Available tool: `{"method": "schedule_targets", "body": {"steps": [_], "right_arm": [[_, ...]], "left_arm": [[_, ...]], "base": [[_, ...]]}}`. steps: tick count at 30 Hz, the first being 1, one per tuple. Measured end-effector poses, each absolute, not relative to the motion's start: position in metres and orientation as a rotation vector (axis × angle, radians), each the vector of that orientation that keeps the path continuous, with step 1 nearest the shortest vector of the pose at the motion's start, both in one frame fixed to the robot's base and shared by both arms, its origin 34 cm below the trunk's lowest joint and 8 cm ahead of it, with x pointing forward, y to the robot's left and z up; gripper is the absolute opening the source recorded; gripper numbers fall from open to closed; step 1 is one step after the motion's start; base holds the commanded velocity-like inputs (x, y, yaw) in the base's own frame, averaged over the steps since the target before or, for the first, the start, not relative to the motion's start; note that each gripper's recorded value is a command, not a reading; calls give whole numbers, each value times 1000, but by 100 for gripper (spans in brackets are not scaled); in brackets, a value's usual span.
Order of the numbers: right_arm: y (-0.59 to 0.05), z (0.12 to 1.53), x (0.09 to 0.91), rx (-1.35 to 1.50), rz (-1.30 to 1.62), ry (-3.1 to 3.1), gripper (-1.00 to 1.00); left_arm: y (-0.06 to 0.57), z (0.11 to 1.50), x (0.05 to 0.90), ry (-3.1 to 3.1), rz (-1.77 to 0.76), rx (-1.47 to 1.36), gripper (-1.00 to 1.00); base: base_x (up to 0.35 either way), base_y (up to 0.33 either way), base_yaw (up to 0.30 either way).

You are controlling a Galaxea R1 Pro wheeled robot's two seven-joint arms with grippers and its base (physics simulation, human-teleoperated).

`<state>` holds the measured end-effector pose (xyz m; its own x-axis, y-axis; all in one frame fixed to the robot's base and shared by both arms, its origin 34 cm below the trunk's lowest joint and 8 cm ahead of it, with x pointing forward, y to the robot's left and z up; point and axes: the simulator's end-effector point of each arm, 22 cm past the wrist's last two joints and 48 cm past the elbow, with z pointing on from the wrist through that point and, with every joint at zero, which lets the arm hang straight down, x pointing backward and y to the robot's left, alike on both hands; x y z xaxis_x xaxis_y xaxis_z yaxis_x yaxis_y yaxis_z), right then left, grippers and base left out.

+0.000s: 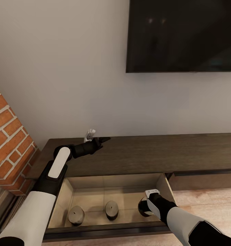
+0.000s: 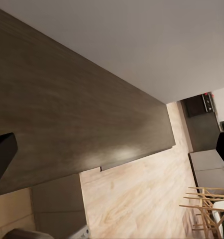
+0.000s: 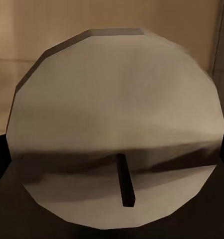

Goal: Place each of the two pumpkins and all three candles from the living room inside a cabinet in the living room (use any cabinet), then make sure every cabinet is closed, and position the cauldron so it is next to a table in the living room.

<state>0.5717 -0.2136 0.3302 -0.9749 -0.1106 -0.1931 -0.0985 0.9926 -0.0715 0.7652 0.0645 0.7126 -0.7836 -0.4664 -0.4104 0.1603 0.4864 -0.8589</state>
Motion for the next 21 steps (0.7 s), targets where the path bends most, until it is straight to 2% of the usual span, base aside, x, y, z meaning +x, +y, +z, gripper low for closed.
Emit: {"method": "schedule_targets", "body": {"steps": [21], "right_arm": [[-206, 292, 572, -160, -68, 2916, -100]], "left_arm": [[64, 669, 756, 2115, -1311, -251, 100]], "base": [[0, 0, 0]]}}
